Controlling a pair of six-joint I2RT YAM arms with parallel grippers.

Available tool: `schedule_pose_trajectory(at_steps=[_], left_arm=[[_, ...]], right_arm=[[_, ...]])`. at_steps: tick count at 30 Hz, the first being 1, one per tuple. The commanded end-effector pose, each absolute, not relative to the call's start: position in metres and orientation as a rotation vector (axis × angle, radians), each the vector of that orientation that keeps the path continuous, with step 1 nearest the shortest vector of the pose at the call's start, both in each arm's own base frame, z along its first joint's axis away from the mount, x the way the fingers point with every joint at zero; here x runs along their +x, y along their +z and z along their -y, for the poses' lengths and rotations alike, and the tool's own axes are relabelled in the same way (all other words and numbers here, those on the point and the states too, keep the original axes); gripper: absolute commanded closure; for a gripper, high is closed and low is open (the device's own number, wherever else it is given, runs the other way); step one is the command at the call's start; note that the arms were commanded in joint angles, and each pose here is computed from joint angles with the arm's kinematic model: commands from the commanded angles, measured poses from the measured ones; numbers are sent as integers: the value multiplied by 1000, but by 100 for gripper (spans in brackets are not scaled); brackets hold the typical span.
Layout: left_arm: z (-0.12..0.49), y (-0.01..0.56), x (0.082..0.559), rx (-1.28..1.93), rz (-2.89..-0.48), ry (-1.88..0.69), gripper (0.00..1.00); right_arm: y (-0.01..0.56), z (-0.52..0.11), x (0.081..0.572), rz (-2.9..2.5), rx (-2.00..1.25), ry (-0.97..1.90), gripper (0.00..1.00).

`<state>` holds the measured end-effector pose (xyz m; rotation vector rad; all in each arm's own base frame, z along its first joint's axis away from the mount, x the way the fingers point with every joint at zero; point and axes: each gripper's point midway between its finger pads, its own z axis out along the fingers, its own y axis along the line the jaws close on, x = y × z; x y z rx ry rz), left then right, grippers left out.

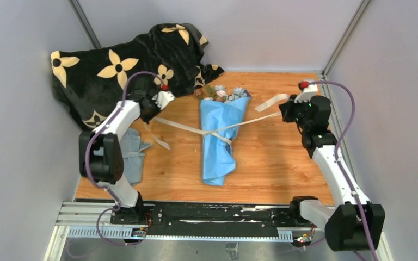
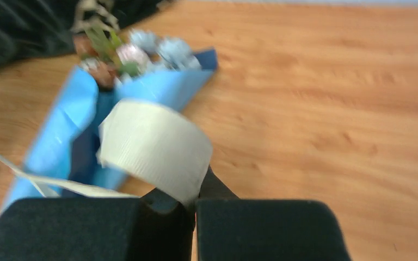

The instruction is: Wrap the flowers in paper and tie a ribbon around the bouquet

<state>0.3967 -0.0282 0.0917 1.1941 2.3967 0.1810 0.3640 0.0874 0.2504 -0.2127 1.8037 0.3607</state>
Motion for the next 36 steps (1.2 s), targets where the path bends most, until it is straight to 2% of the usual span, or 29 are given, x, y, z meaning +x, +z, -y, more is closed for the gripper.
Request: schedule_pose_trajectory(at_steps=[1, 5, 9, 16, 20, 25, 28, 32, 33, 34, 35, 36], left_arm=[[-36, 108, 382, 1048, -2403, 452, 100], [-107, 108, 369, 892, -2442, 677, 100], [-135, 96, 362, 822, -2519, 666, 100], [-164, 96, 362, 798, -2538, 768, 100], [-168, 98, 362, 818, -2539, 757, 100], [-97, 98, 362, 928, -2468, 317, 100], [-49, 92, 360, 1071, -2424, 208, 100], [1, 90, 362, 1171, -2381, 112, 100], [7, 92, 363, 1169, -2379, 90, 100], [13, 97, 365, 1151, -2374, 63, 100], [15, 100, 365, 1138, -2374, 52, 100], [14, 102, 365, 1132, -2377, 55, 100]], right_arm=[[186, -11, 345, -1971, 83, 283, 100], [138, 62, 314, -2035, 491, 177, 100], [108, 105, 289, -2017, 750, 132, 100], [117, 167, 266, -1892, 982, -5, 100], [133, 175, 265, -1864, 977, 26, 100], [147, 99, 312, -1951, 604, 302, 100], [148, 1, 339, -2065, 154, 429, 87], [137, -150, 330, -2061, -489, 653, 59], [129, -175, 325, -2043, -608, 671, 50], [117, -204, 317, -2018, -758, 677, 35], [112, -222, 314, -1985, -850, 675, 28], [103, -236, 312, -1974, -926, 666, 25]])
